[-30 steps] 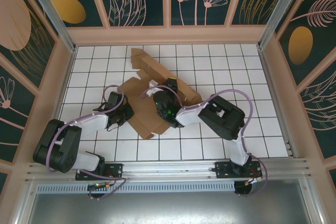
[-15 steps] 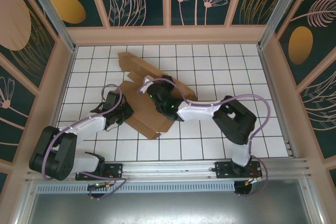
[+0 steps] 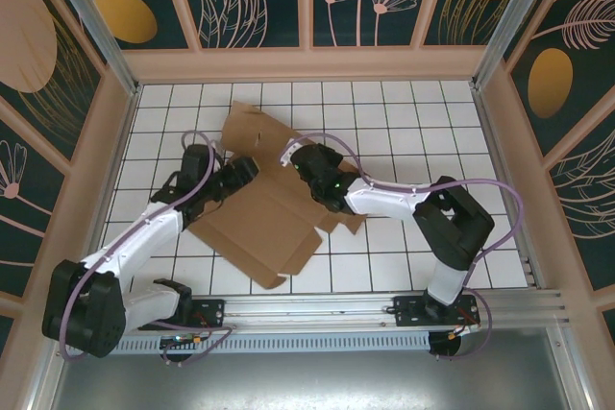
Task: Fold the paper box
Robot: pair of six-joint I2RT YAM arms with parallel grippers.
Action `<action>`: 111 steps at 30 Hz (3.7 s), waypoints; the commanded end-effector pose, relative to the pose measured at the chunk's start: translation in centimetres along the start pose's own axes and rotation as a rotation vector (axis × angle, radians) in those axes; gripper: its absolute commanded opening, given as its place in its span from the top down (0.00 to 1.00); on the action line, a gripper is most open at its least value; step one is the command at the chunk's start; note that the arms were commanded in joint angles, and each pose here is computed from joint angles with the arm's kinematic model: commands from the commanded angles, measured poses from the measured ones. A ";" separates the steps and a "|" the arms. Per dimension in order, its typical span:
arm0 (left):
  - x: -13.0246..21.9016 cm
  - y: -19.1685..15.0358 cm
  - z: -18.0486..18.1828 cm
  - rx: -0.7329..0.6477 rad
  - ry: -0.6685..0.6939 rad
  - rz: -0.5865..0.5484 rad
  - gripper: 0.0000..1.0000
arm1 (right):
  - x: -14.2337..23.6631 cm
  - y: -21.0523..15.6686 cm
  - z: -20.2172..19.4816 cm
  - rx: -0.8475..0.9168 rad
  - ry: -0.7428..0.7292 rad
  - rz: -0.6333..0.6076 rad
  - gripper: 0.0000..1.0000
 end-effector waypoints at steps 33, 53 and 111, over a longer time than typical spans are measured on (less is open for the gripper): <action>-6.3 2.8 -0.3 -0.036 0.072 0.159 0.40 | 1.2 2.4 -8.5 -0.504 0.100 -0.066 0.34; -17.1 1.7 1.5 -0.209 0.237 0.314 1.00 | 1.0 -6.7 2.2 -1.020 0.574 0.442 1.00; -26.1 5.2 -2.5 -0.057 0.106 0.282 1.00 | -11.7 -8.7 -14.1 -1.371 0.479 0.291 0.39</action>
Point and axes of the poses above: each hand's point on the last joint's axis, 136 mm out from that joint toward the fingers, its own x axis back along the fingers, its own z axis along the line the jaws close on, y = z × x, the point moved 9 cm from there along x, back along the fingers, and after that the axes turned 9 degrees about -x, right-handed, at the moved point
